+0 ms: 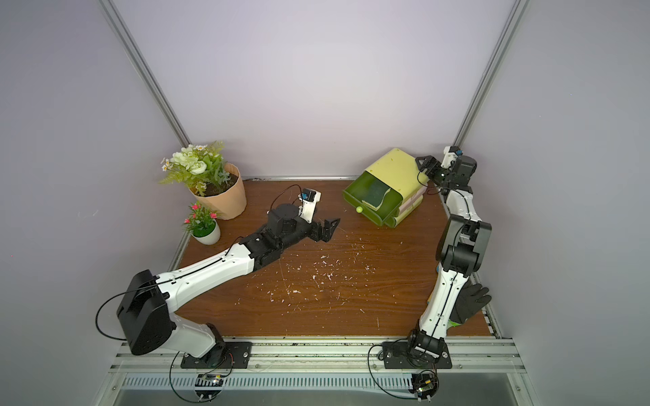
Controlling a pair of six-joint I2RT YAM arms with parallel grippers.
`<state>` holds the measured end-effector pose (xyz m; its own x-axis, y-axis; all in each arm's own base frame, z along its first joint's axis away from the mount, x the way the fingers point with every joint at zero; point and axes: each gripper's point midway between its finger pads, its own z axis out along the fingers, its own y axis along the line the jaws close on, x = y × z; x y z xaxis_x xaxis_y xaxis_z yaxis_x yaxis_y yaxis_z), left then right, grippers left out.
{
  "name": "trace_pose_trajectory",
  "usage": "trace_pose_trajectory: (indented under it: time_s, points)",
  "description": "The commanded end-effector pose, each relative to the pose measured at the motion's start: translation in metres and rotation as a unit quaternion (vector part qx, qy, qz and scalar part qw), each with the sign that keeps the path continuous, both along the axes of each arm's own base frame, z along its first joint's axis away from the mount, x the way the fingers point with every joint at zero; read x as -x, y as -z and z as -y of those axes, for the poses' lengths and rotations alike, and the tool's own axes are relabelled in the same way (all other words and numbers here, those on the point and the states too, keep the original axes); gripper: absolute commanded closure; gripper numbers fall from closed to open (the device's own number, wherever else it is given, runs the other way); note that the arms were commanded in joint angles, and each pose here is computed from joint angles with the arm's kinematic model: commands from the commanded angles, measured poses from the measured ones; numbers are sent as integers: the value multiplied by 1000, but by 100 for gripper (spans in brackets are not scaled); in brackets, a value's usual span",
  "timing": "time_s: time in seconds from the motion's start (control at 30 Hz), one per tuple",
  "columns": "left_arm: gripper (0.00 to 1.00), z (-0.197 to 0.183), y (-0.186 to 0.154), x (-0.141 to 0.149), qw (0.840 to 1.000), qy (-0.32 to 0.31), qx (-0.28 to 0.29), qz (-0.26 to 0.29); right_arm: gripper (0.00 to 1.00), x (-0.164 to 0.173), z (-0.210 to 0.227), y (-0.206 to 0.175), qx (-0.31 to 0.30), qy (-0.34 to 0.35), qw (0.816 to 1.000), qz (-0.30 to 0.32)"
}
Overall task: Take the sponge out of the drawer
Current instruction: Move the storage box to the center of the board.
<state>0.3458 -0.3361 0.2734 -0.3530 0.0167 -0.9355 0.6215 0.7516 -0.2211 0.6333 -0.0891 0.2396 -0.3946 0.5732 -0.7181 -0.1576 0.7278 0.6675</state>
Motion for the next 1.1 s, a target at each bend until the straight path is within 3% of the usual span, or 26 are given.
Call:
trace_pose_trajectory:
  time_s: [0.0,0.6,1.07]
  points:
    - [0,-4,-8,0,1000,-4,12,14,10,17,-26,-13,-20,-43,999,2]
    - [0,-3,-20,0,999,-5,29,19,13,42,-103,-9,-52,-146,987,-32]
    - [1,-8,-40,-8,999,-23,-8,35,13,48,-170,-9,-43,-225,973,-38]
